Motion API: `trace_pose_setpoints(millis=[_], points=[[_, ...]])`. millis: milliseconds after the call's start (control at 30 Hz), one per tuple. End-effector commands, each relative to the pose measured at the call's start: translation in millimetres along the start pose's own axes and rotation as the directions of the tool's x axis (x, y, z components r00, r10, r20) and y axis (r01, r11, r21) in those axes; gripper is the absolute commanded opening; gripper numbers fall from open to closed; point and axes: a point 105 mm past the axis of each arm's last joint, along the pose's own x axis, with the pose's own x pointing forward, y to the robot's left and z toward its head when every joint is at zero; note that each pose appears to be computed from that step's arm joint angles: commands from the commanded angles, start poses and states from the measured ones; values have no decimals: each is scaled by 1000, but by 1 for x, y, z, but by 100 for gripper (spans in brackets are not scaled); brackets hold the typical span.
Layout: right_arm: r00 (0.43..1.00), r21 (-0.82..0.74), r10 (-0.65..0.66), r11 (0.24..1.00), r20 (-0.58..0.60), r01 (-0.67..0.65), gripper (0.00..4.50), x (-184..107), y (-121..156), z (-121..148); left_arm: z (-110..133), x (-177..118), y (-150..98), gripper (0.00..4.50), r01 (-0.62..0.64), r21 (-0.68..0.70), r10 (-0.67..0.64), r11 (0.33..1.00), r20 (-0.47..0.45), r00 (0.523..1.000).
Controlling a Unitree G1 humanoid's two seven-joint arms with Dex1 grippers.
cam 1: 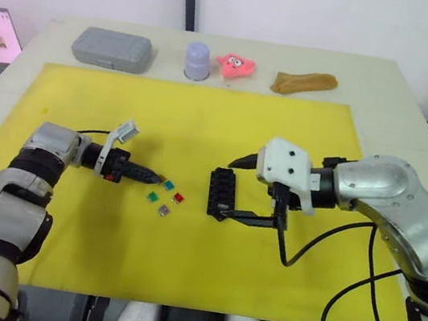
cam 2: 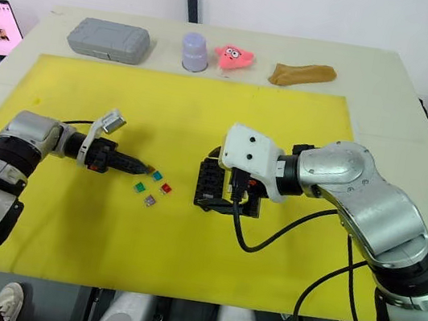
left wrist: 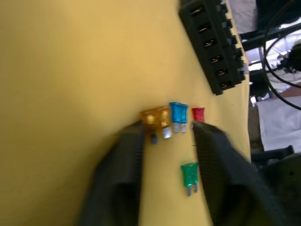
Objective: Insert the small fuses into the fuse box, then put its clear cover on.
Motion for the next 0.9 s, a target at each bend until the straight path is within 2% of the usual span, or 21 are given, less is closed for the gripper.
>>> trace_pose_setpoints(millis=[33,400,467,667,900], points=[[1000,-51,-25,998,12,25,450,-5,-3,9,-13,-2,10,52,-42,-37,41,998,-35,999],[1000,-55,-15,998,14,16,450,-3,-2,10,-14,-2,13,52,-51,-44,51,998,-15,999],[1000,-54,-13,998,14,14,450,-2,-1,10,-14,-3,14,0,-55,-46,55,997,-7,998],[1000,-54,-10,998,14,11,450,-1,-1,10,-12,-9,14,0,-66,-44,66,997,8,998],[1000,-53,-5,999,17,6,450,0,1,9,-2,-18,7,0,-53,-18,54,998,70,996]])
